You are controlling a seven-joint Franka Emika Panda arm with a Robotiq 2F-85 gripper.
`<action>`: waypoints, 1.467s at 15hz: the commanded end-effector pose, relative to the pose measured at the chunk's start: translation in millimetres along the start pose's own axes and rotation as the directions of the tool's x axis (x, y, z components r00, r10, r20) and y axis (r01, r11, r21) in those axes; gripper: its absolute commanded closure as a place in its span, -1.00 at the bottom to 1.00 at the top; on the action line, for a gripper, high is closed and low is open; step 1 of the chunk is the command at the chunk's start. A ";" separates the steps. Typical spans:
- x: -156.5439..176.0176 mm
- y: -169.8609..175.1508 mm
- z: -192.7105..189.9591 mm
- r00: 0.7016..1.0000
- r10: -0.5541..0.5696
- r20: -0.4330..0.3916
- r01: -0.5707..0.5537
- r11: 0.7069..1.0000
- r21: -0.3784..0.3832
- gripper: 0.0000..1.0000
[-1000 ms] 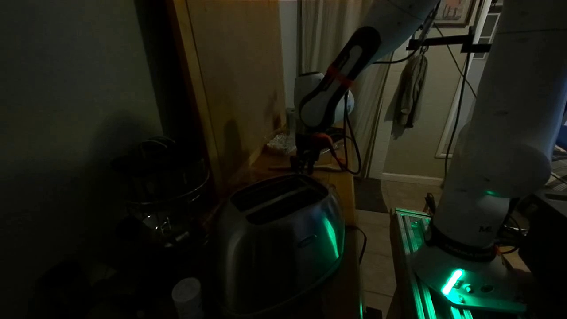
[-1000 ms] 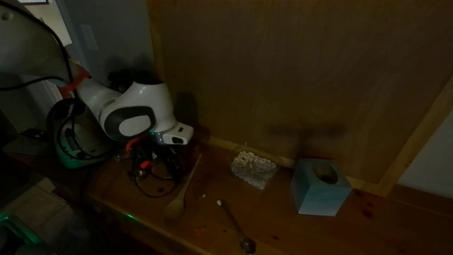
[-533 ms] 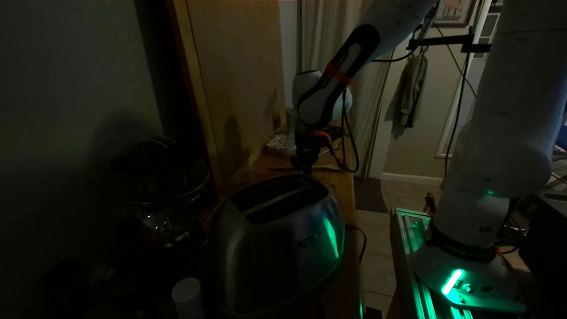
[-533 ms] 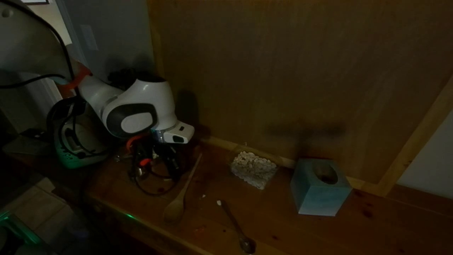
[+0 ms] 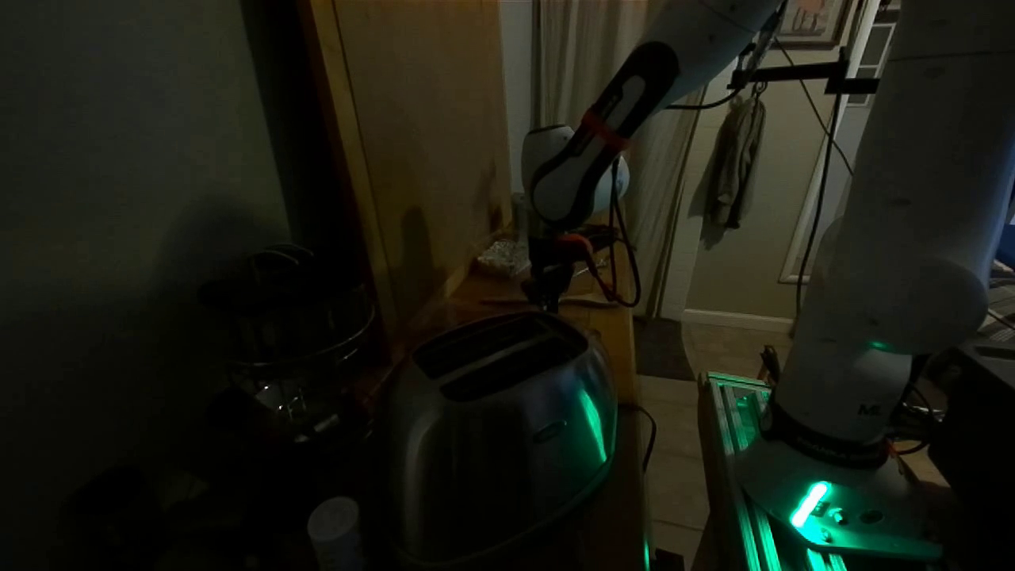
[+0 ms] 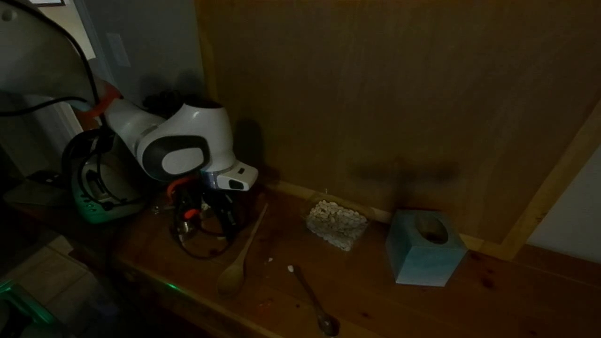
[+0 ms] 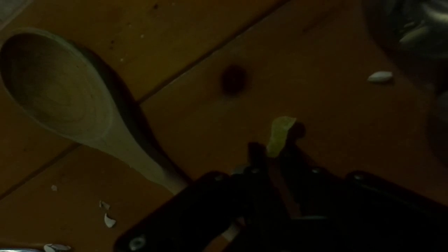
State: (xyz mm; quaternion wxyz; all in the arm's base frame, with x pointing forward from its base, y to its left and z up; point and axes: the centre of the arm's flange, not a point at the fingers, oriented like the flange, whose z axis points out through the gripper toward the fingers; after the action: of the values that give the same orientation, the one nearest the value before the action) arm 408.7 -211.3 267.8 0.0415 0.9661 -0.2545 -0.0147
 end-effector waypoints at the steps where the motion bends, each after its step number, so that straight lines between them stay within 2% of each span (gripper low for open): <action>1: 2.6 -2.5 1.9 0.999 0.019 0.026 -0.018 1.000 -0.020 0.95; 10: -1.5 9.2 -16.3 1.000 0.007 0.016 -0.006 0.999 -0.049 0.90; 16: -3.3 43.3 -37.7 0.999 0.044 0.021 -0.042 0.994 -0.105 0.89; 18: -1.4 57.2 -39.3 0.998 0.064 0.026 -0.061 0.991 -0.117 0.83; 22: 0.7 80.5 -35.3 0.993 0.109 0.038 -0.104 0.986 -0.129 0.87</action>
State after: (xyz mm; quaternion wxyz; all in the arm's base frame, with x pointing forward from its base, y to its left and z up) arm 376.9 -266.3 307.1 0.0851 0.9525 -0.2897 -0.0398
